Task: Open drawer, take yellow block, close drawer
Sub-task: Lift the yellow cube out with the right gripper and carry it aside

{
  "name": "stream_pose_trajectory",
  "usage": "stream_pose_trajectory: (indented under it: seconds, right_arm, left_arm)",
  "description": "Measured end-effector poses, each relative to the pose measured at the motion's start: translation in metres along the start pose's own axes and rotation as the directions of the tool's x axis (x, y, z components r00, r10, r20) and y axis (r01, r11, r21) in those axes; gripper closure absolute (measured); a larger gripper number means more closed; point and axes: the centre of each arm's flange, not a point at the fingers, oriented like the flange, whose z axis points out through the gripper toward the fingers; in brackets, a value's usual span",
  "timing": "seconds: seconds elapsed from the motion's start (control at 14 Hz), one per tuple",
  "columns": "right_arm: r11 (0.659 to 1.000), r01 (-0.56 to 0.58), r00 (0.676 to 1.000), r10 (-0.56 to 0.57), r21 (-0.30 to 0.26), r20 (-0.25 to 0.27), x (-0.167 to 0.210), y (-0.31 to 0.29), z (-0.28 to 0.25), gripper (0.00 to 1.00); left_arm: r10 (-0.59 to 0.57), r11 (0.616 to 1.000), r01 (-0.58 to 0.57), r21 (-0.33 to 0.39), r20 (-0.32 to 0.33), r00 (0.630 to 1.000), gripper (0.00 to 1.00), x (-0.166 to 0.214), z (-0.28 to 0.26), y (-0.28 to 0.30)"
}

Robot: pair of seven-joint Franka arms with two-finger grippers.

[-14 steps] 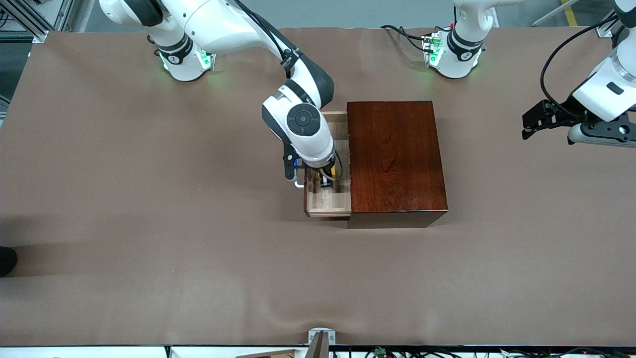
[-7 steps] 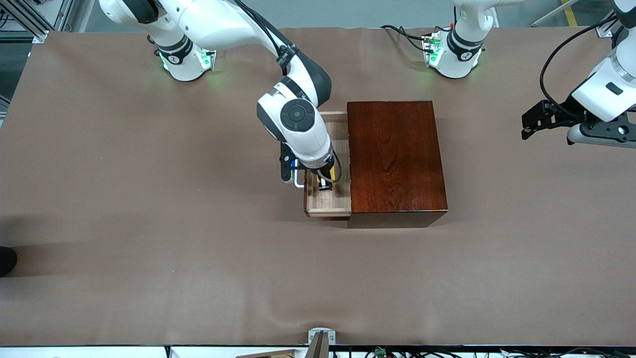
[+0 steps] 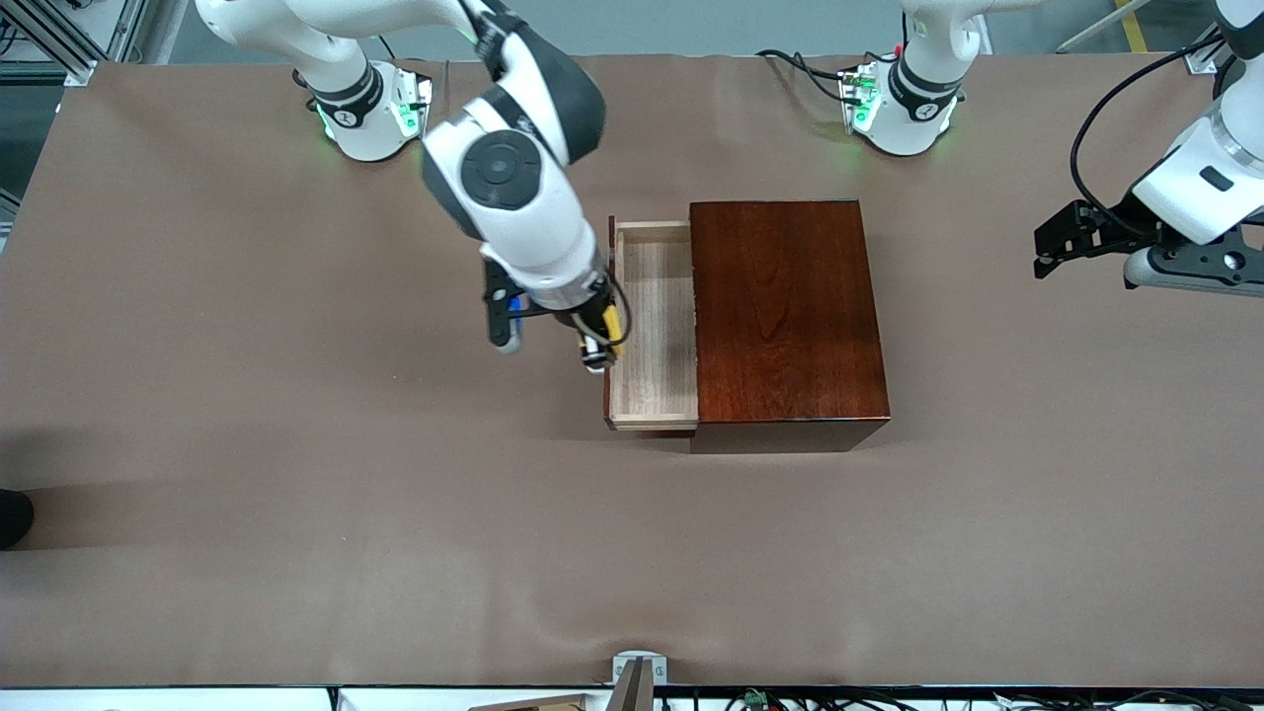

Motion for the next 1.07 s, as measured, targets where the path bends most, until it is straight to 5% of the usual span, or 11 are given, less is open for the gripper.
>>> stream_pose_trajectory:
  seconds: [0.36, 0.79, 1.07]
  right_arm:
    - [0.941, 0.322, 0.946, -0.324, -0.105, -0.003, 0.107, -0.017, -0.001, 0.44]
    - [0.721, 0.677, 0.735, -0.672, -0.145, 0.089, 0.298, -0.013, 0.019, 0.44]
    - [0.568, 0.807, 0.583, -0.809, -0.162, 0.068, 0.396, 0.001, 0.033, 0.44]
  left_arm:
    - [0.148, 0.989, -0.148, -0.011, 0.005, 0.989, 0.00, 0.003, 0.005, 0.090]
    - [0.444, 0.896, -0.444, -0.031, 0.005, 0.896, 0.00, -0.042, 0.006, 0.263]
    - [0.618, 0.784, -0.619, -0.055, -0.037, 0.786, 0.00, -0.095, 0.005, 0.369]
